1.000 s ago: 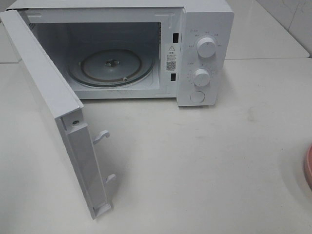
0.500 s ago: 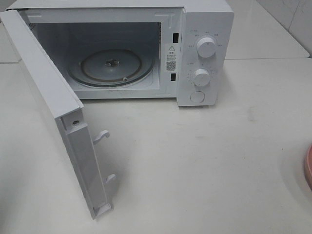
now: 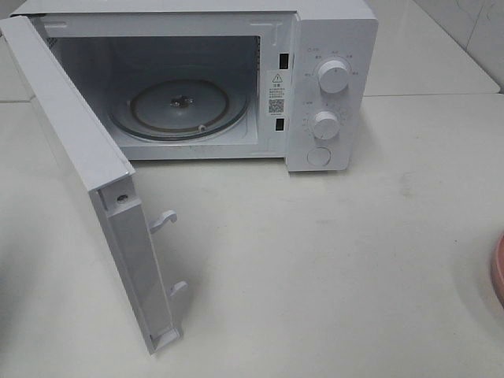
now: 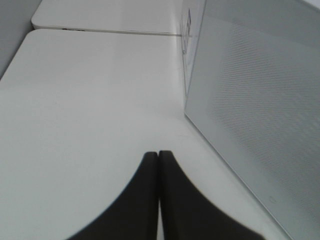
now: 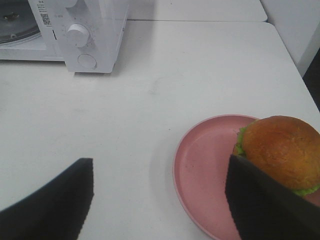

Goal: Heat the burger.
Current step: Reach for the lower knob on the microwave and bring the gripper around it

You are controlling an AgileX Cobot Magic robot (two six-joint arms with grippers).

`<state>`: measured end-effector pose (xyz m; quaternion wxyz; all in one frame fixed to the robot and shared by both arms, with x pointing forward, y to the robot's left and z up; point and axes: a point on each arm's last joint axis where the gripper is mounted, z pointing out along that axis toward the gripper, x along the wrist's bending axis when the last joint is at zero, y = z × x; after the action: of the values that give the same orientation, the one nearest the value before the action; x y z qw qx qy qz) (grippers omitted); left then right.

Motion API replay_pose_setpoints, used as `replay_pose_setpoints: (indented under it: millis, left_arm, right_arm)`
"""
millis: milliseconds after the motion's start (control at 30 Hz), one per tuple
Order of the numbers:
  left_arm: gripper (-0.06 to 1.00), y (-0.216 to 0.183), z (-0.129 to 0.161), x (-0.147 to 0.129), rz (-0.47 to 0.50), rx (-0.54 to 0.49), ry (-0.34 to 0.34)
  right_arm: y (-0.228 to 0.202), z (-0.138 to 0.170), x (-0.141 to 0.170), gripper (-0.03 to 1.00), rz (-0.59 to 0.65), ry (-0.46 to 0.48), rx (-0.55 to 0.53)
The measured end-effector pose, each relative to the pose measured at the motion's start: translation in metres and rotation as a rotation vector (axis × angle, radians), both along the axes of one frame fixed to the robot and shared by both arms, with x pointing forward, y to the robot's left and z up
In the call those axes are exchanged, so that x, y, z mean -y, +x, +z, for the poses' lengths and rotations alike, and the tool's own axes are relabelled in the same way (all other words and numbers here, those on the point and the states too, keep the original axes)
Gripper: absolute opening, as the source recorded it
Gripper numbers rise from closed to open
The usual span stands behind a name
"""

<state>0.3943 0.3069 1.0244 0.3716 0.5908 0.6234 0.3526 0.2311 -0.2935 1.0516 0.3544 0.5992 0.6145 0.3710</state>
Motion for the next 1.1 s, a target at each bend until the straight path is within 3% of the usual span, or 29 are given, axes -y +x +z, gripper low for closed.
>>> replay_pose_setpoints:
  millis: [167, 367, 600, 733, 1100]
  left_arm:
    - [0.0, 0.01, -0.017, 0.002, -0.001, 0.052, 0.06]
    - [0.0, 0.026, -0.04, 0.023, -0.097, 0.144, 0.156]
    - [0.0, 0.04, -0.056, 0.039, -0.195, 0.174, 0.165]
    - [0.0, 0.051, -0.061, 0.051, -0.269, 0.26, 0.096]
    - [0.0, 0.062, -0.081, 0.064, -0.349, 0.275, -0.011]
  right_arm:
    - [0.0, 0.0, 0.0, 0.72, 0.0, 0.001, 0.0]
    - [0.0, 0.0, 0.0, 0.72, 0.0, 0.001, 0.0]
    - [0.0, 0.0, 0.0, 0.72, 0.0, 0.001, 0.0]
    - [0.0, 0.0, 0.0, 0.72, 0.0, 0.001, 0.0]
    - [0.0, 0.0, 0.0, 0.72, 0.0, 0.001, 0.0]
